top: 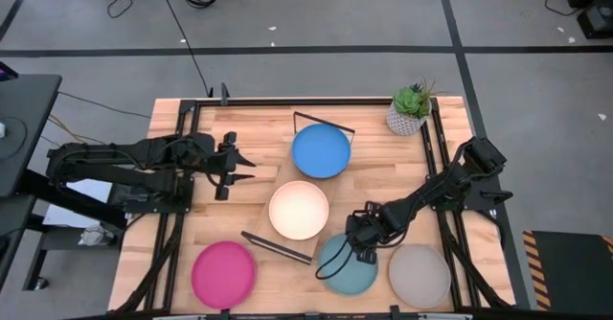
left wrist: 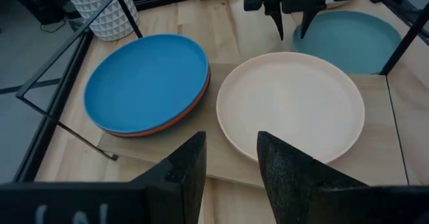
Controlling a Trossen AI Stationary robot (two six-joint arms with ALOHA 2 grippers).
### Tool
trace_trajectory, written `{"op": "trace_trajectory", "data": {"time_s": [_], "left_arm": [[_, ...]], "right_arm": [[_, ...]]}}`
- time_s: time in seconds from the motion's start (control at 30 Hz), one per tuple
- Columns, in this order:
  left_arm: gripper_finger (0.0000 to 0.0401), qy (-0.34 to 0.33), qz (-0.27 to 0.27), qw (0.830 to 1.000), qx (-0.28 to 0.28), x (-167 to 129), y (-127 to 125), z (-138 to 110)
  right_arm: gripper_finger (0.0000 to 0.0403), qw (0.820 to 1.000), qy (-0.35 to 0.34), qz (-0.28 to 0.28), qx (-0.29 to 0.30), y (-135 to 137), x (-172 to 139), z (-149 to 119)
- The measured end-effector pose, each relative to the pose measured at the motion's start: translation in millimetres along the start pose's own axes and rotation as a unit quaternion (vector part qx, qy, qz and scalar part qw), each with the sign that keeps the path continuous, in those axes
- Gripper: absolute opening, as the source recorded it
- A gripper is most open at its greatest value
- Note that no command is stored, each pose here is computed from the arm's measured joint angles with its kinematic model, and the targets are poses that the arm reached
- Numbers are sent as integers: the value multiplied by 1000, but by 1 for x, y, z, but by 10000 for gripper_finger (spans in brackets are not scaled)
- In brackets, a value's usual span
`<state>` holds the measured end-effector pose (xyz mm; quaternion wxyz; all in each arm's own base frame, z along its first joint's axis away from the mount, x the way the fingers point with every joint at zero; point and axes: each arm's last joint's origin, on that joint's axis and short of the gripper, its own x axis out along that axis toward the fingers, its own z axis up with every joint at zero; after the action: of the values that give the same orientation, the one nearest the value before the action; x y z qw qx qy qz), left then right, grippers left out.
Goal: Place and stack plates onto a shelf
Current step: Stack the light blue plate on top of the light orange plate on the shelf
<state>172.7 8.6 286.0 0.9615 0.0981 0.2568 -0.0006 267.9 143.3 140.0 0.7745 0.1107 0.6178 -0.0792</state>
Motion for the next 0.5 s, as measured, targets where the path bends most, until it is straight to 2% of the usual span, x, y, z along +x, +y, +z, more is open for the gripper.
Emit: {"op": "trace_trajectory", "data": {"time_s": [0.13, 0.43, 0.5], "left_arm": [[141, 4, -1, 1000, -10, 0, 0, -1], [141, 10, -2, 1000, -19, 0, 0, -2], [141, 10, -2, 1000, -23, 0, 0, -2]], "right_arm": [[145, 1000, 2, 10, 27, -4, 5, -3], [23, 999, 15, 15, 36, -10, 4, 2], [14, 999, 26, 6, 36, -13, 2, 4]]}}
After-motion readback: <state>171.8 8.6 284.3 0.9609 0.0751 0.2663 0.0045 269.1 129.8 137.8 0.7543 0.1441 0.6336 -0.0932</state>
